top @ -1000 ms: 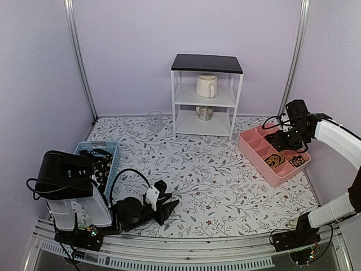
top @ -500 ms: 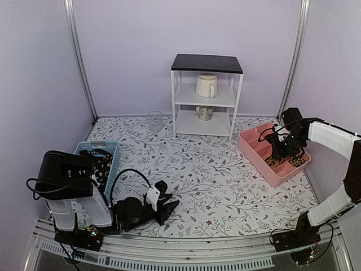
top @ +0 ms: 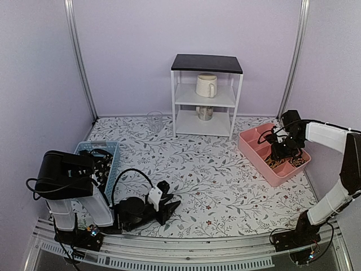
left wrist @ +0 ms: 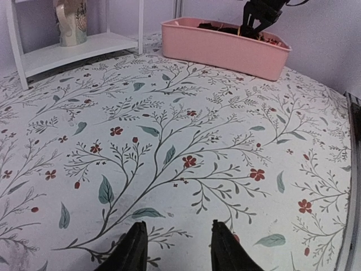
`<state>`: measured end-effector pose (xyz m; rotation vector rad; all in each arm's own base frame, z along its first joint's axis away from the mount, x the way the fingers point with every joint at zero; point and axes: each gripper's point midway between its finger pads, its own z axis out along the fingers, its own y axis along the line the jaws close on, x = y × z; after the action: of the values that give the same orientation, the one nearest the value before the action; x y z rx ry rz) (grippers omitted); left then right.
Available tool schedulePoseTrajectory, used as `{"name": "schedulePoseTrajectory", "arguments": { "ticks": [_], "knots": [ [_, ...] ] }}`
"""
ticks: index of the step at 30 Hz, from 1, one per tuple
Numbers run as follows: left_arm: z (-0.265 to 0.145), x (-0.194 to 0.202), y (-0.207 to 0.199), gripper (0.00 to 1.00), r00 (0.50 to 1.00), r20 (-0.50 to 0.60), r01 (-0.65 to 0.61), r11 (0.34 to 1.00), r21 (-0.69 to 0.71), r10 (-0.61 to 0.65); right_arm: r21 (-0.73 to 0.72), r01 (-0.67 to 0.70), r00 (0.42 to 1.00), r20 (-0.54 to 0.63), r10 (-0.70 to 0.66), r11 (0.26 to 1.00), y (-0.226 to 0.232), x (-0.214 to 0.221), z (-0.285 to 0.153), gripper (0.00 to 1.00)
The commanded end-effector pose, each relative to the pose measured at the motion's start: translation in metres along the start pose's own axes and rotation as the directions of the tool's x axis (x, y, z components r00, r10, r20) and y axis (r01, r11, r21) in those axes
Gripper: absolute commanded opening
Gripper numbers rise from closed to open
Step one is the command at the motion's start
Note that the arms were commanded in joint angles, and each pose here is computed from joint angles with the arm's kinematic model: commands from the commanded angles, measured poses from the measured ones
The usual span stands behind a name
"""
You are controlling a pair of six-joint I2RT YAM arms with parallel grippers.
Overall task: Roll the ties
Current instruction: Adjust the tie in the storage box.
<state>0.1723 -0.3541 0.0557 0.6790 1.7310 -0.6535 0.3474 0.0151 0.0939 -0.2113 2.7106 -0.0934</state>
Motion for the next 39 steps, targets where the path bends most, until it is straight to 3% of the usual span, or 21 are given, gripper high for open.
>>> {"name": "schedulePoseTrajectory", "arguments": {
  "ticks": [1, 11, 17, 26, 39],
  "knots": [
    [0.003, 0.002, -0.005, 0.38, 1.0, -0.008, -0.024, 1.0, 0.005, 0.024, -0.026, 0.016, 1.0, -0.001, -0.016, 1.0, 0.001, -0.002, 0.014, 0.5],
    [0.004, 0.003, -0.005, 0.38, 1.0, -0.011, -0.026, 1.0, -0.002, 0.026, -0.109, -0.022, 1.0, -0.011, 0.021, 0.994, 0.005, 0.0, 0.022, 0.5],
    [0.004, 0.003, -0.005, 0.38, 1.0, -0.009, -0.026, 1.0, -0.002, 0.026, -0.086, -0.059, 0.997, 0.038, 0.063, 0.995, -0.003, -0.019, -0.01, 0.51],
    [0.004, 0.003, -0.007, 0.38, 1.0, -0.007, -0.027, 1.0, 0.012, 0.027, -0.011, -0.074, 0.995, 0.067, 0.074, 0.997, -0.015, -0.019, -0.018, 0.72],
    [0.003, 0.002, -0.004, 0.38, 1.0, -0.006, -0.028, 1.0, -0.003, 0.028, -0.125, -0.065, 0.997, 0.037, 0.07, 0.99, 0.005, -0.022, 0.012, 0.79]
  ]
}}
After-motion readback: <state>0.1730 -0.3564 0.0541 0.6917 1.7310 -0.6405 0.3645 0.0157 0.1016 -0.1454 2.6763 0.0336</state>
